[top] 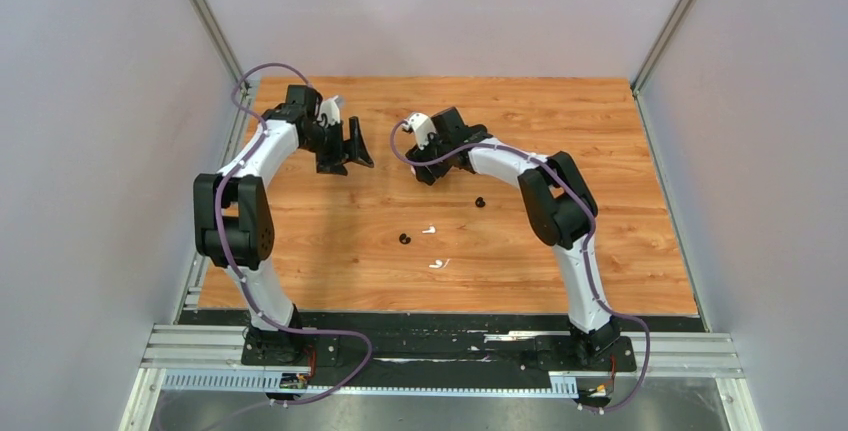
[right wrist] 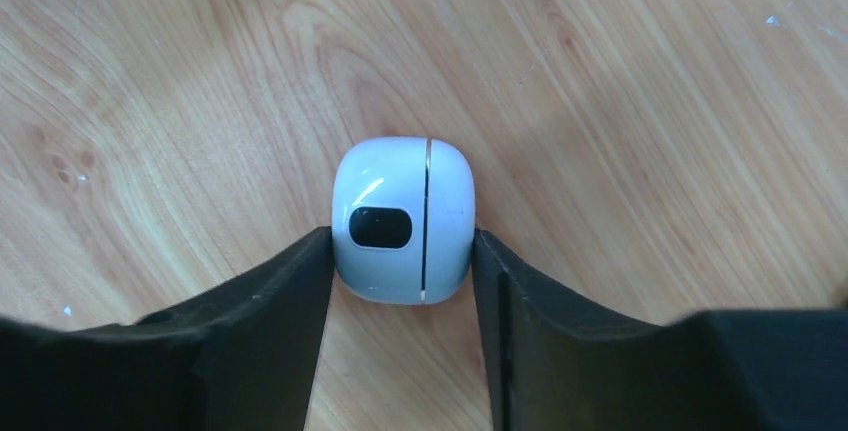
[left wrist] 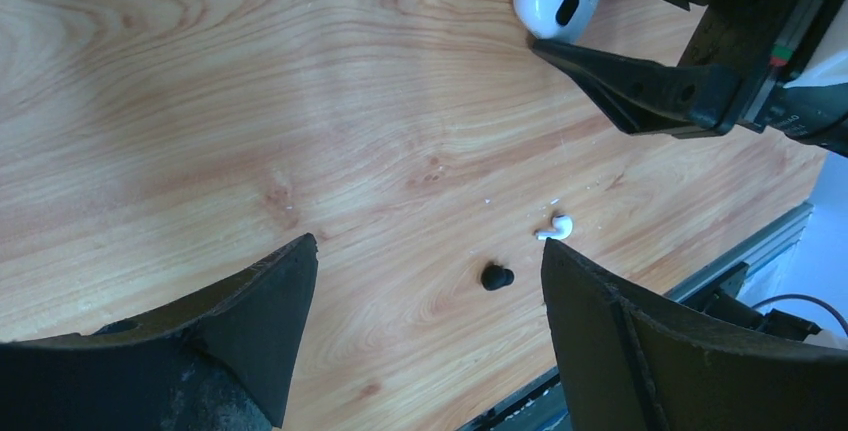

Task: Insert the wireless bluetooth earbuds into the charging case
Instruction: Pick up the charging case at the center of the board.

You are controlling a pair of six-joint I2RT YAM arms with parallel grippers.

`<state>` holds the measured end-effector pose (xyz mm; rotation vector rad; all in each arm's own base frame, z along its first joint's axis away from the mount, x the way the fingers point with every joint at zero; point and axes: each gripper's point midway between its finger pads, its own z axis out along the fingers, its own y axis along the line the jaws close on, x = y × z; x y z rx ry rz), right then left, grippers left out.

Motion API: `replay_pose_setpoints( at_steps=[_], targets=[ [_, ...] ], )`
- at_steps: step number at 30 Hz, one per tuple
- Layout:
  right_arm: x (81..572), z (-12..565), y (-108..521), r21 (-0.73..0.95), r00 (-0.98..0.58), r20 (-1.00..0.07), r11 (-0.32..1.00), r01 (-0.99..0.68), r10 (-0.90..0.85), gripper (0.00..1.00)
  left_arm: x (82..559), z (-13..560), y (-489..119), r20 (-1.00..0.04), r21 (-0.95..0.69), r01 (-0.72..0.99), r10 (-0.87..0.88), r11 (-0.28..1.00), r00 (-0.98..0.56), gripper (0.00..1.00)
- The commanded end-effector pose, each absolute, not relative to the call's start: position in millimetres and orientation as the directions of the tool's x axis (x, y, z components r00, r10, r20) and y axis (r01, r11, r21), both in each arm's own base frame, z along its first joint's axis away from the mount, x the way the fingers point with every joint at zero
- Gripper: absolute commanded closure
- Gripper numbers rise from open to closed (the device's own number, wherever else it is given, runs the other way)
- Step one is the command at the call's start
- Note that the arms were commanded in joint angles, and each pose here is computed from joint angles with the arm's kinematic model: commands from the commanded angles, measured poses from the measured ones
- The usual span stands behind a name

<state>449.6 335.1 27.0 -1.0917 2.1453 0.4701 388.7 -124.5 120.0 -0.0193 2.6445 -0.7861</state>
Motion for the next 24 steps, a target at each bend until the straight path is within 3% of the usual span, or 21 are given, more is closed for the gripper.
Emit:
replay_pose_setpoints(
  at_steps=[1, 3, 4, 6, 9, 11, 15, 20, 24],
  targets=[
    [451, 25, 327, -0.002, -0.399, -0.711, 0.569, -0.823, -0.580, 0.52, 407, 131, -129, -0.377, -0.561, 0.107, -0.138, 0.821, -0.916, 0.12],
    [453, 29, 321, -0.019, -0.387, -0.712, 0.568, -0.823, -0.586, 0.66, 409, 127, -131, -0.368, -0.572, 0.106, -0.139, 0.813, -0.919, 0.12],
    [455, 33, 319, -0.030, -0.379, -0.716, 0.568, -0.823, -0.586, 0.81, 409, 128, -134, -0.367, -0.585, 0.114, -0.136, 0.803, -0.920, 0.13],
    [462, 47, 314, -0.065, -0.353, -0.728, 0.573, -0.817, -0.587, 0.98, 416, 128, -141, -0.385, -0.617, 0.151, -0.129, 0.772, -0.914, 0.13],
    [480, 81, 303, -0.143, -0.282, -0.762, 0.575, -0.805, -0.583, 1.00, 425, 134, -159, -0.444, -0.682, 0.257, -0.109, 0.685, -0.889, 0.16],
    [490, 115, 294, -0.191, -0.213, -0.794, 0.566, -0.802, -0.570, 1.00, 436, 150, -173, -0.543, -0.693, 0.378, -0.099, 0.613, -0.834, 0.16],
    [489, 191, 288, -0.361, 0.047, -0.842, 0.495, -0.790, -0.538, 1.00, 455, 195, -199, -0.717, -0.632, 0.600, -0.078, 0.490, -0.692, 0.16],
    [457, 257, 289, -0.569, 0.369, -0.801, 0.407, -0.715, -0.471, 1.00, 462, 250, -235, -0.798, -0.579, 0.736, -0.058, 0.350, -0.600, 0.20],
    [448, 280, 292, -0.665, 0.496, -0.740, 0.385, -0.640, -0.454, 1.00, 449, 276, -264, -0.859, -0.502, 0.824, -0.038, 0.262, -0.510, 0.23]
  ],
)
